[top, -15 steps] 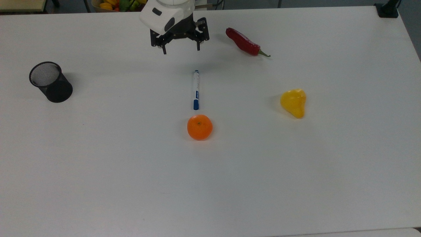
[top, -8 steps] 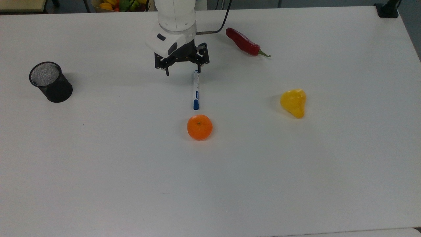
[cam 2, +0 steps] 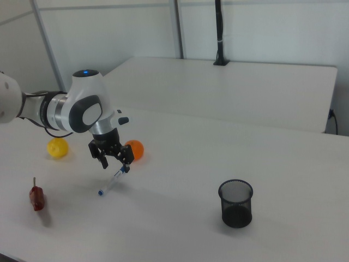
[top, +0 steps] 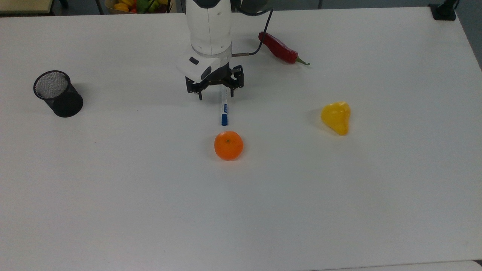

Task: Place marker
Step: 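Move the open gripper down over the white marker, then close the gripper on the marker and lift it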

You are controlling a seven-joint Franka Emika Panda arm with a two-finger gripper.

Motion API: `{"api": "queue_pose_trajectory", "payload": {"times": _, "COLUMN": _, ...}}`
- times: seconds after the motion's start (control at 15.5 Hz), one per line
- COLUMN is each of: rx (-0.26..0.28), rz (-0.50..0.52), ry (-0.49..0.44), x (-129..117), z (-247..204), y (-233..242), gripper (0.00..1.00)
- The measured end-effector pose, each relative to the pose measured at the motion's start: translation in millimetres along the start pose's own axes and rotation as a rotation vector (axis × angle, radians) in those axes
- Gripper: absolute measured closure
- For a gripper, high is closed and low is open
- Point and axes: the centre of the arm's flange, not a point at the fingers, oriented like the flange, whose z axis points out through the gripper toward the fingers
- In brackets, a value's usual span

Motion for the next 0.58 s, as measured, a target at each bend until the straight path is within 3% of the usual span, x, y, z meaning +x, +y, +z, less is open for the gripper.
{"api": "queue_pose_trajectory", "payload": {"times": 0.26, "rx": 0.001, "rz": 0.035, "ry": 0.000, "x": 4, "z": 19, "y": -7, "gripper": 0.15}}
{"api": "queue_pose_trajectory", "payload": {"times": 0.32, "rx": 0.002, "rz": 0.035, "ry": -0.008, "x": 4, "z": 25, "y": -10, "gripper": 0.26}}
{"api": "queue_pose_trajectory", "payload": {"times": 0.45, "rx": 0.005, "rz": 0.030, "ry": -0.017, "x": 4, "z": 31, "y": -14, "gripper": 0.31}}
{"api": "queue_pose_trajectory", "payload": {"times": 0.58, "rx": 0.005, "rz": 0.029, "ry": -0.019, "x": 4, "z": 34, "y": -15, "gripper": 0.47}}
